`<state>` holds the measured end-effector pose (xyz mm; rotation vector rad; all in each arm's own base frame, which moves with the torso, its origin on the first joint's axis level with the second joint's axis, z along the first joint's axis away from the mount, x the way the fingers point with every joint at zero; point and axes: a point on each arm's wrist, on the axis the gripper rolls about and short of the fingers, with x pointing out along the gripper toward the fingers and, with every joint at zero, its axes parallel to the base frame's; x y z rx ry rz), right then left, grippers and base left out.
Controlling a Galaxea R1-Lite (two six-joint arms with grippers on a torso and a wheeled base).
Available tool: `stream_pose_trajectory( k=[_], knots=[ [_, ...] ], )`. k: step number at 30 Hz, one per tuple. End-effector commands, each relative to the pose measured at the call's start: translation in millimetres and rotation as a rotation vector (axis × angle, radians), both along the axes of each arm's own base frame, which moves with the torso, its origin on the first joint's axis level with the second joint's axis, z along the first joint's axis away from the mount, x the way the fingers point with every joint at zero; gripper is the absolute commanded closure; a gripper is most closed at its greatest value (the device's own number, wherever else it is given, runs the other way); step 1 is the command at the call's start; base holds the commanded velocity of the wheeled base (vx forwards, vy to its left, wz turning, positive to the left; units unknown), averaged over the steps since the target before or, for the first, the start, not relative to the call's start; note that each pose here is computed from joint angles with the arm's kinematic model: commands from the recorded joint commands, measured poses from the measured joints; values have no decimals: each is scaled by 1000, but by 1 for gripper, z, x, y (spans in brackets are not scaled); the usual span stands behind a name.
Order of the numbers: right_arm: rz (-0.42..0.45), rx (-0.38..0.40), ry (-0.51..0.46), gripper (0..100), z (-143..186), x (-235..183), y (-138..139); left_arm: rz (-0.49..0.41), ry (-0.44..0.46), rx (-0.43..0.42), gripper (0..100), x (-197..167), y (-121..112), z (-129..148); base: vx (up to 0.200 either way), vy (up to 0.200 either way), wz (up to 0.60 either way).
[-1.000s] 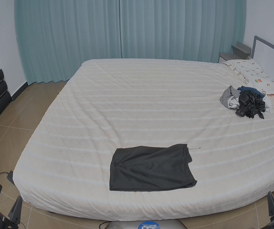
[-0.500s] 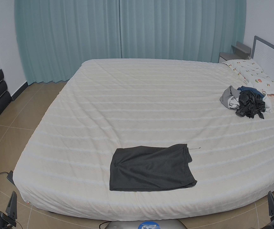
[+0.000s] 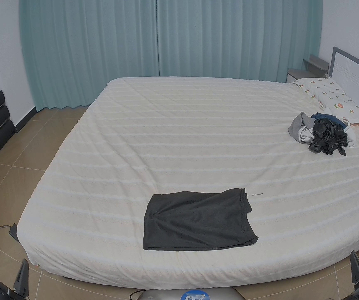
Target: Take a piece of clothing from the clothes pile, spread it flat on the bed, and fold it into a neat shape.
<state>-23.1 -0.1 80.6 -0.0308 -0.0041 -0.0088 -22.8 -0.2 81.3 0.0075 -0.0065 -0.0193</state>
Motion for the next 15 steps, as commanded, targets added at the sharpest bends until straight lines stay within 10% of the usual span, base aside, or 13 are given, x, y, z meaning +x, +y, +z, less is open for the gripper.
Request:
stream_pose_trajectory(
  k=[1, 15],
  knots=[
    [3, -6, 6, 0, -5, 0, 0, -14, 18, 11, 0, 1, 0, -6, 0, 0, 0],
    [21, -1, 7, 0, -5, 1, 0, -8, 19, 5, 0, 1, 0, -6, 0, 0, 0]
  ],
)
